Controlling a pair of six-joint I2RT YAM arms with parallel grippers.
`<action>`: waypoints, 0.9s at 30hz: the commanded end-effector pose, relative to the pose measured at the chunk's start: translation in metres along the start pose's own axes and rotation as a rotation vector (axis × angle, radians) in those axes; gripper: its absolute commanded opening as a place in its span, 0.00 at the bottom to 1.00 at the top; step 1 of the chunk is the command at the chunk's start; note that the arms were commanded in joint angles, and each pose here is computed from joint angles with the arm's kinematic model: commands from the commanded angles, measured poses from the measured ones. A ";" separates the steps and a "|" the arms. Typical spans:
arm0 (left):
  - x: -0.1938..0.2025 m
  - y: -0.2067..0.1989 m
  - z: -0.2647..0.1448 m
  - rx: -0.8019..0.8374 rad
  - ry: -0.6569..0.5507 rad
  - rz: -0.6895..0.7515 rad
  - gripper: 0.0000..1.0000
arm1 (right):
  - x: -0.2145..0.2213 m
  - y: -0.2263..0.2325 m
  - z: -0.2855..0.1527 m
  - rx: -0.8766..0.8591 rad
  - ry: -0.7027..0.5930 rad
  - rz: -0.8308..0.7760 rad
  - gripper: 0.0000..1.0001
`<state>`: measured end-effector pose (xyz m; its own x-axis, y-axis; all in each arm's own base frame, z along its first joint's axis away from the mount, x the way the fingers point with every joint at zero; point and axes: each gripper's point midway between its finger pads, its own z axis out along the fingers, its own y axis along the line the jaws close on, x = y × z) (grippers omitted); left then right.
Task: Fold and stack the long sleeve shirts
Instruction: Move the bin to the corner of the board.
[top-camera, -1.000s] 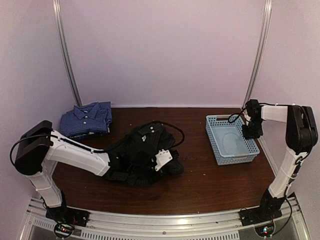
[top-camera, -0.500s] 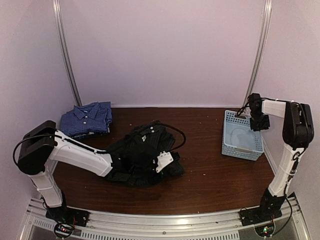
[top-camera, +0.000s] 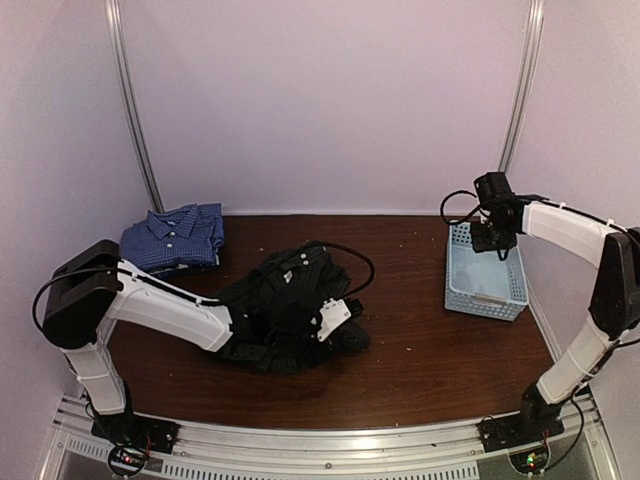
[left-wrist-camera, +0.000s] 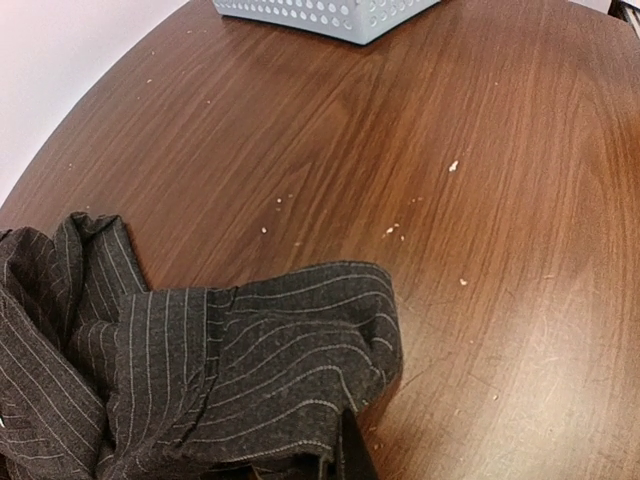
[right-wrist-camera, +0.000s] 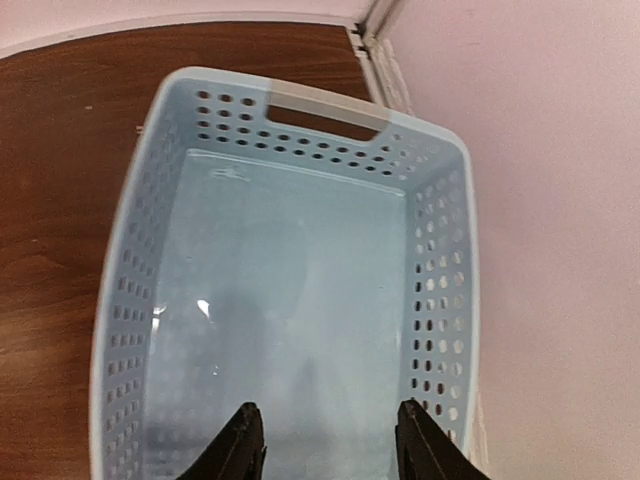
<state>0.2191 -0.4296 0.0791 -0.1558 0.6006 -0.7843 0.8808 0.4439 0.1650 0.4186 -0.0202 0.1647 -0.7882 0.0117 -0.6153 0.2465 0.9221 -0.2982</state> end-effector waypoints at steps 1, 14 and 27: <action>-0.009 0.006 0.006 -0.036 -0.014 -0.033 0.00 | 0.001 0.079 -0.033 -0.282 -0.075 -0.021 0.46; -0.005 0.008 0.008 -0.050 0.004 -0.057 0.00 | 0.063 0.181 -0.018 -0.328 0.087 -0.237 0.37; -0.010 0.002 0.016 -0.014 0.001 -0.061 0.00 | 0.090 0.101 0.016 -0.095 0.186 -0.202 0.38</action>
<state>0.2269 -0.4317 0.0703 -0.2095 0.6008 -0.7714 0.8570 0.4927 0.1510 0.3895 0.1071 0.0592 -0.8973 -0.1581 -0.4121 -0.0559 0.9668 -0.2492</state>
